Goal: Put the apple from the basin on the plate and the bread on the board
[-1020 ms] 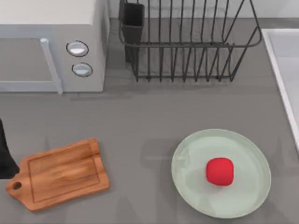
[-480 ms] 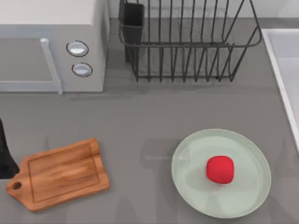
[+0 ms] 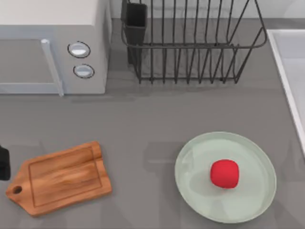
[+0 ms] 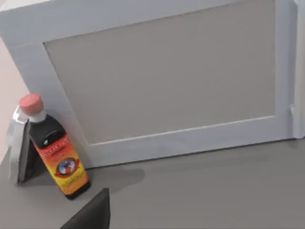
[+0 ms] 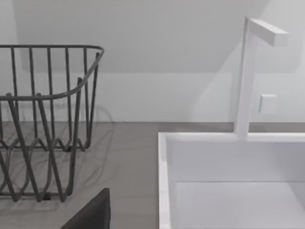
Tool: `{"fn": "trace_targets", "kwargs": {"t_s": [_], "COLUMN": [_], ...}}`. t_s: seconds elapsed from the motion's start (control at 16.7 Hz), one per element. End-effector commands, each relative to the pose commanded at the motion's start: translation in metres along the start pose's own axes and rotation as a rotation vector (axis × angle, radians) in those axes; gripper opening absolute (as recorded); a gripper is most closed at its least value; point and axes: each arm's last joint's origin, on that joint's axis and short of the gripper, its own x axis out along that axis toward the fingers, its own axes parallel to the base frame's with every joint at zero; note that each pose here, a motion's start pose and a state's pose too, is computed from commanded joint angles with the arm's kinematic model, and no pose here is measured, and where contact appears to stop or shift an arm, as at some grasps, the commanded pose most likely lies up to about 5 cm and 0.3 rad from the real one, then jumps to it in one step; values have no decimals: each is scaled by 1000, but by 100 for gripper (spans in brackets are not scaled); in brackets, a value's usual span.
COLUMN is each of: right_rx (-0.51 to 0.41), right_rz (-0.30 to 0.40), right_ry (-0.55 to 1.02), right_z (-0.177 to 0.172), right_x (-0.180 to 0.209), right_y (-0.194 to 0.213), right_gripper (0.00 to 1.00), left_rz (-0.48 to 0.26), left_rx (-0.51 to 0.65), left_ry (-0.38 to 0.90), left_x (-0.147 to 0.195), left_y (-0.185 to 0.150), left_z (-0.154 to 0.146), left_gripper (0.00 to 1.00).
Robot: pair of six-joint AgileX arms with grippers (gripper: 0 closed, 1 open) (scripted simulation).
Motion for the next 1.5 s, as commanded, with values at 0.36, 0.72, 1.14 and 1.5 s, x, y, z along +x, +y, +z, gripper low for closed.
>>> {"fn": "trace_targets", "kwargs": {"t_s": [0.36,0.72,1.14,1.5], "right_rx": [0,0,0,0], "right_rz": [0,0,0,0], "right_ry": [0,0,0,0], "right_z": [0,0,0,0], "right_x": [0,0,0,0], "right_y": [0,0,0,0], "right_gripper": [100,100,100,100], "left_rz": [-84,-272,-641,-818], "left_rx": [293,509,681,722], "left_ry": [394,708,1009,1085], "left_x": [32,76,141,166], "left_y": [19,41,72,86], "left_z": [27,39,22,8], "left_gripper": [100,100,100,100]}}
